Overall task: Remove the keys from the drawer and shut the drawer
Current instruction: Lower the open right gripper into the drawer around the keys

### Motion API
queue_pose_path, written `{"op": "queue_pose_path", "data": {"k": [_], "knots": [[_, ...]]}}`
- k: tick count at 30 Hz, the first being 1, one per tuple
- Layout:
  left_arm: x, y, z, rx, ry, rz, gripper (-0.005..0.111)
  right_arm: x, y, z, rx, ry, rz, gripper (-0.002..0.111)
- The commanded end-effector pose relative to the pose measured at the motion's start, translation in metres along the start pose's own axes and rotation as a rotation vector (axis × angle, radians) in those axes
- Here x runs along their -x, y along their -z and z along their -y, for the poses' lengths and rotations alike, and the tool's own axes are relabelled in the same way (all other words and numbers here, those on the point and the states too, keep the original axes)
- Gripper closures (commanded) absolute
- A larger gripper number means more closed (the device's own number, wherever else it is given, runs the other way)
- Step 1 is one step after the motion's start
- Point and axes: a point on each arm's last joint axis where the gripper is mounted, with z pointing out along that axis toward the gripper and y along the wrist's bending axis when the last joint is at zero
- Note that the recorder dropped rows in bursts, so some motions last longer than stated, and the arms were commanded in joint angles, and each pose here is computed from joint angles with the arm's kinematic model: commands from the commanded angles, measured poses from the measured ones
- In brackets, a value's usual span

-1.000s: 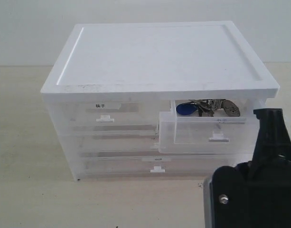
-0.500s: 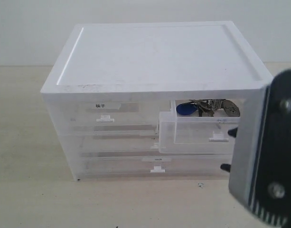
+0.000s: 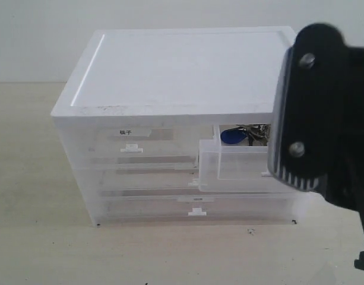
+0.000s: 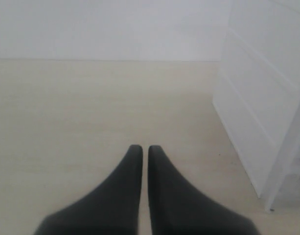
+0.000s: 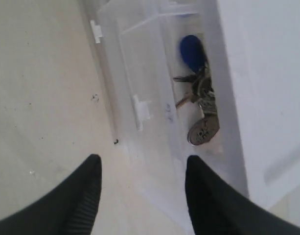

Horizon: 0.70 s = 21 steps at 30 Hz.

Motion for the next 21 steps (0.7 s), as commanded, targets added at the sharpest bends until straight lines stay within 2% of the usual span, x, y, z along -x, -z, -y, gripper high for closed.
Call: {"op": "queue_pose_path", "data": {"k": [1,8,12,21], "knots": [[0.002,0.0,0.0,0.0,-0.003,0.012,0.102,0.009,-0.015,0.007,0.021,0.139,0.051,0.061],[0.002,0.0,0.0,0.0,-0.003,0.012,0.102,0.0,-0.033,0.023,-0.008,0.114,-0.016,0.061],[0.002,0.0,0.0,0.0,-0.003,0.012,0.102,0.0,-0.042,0.019,0.04,0.132,-0.01,0.061],[0.002,0.0,0.0,0.0,-0.003,0.012,0.102,0.008,-0.063,0.016,0.065,0.11,-0.035,0.061]]}}
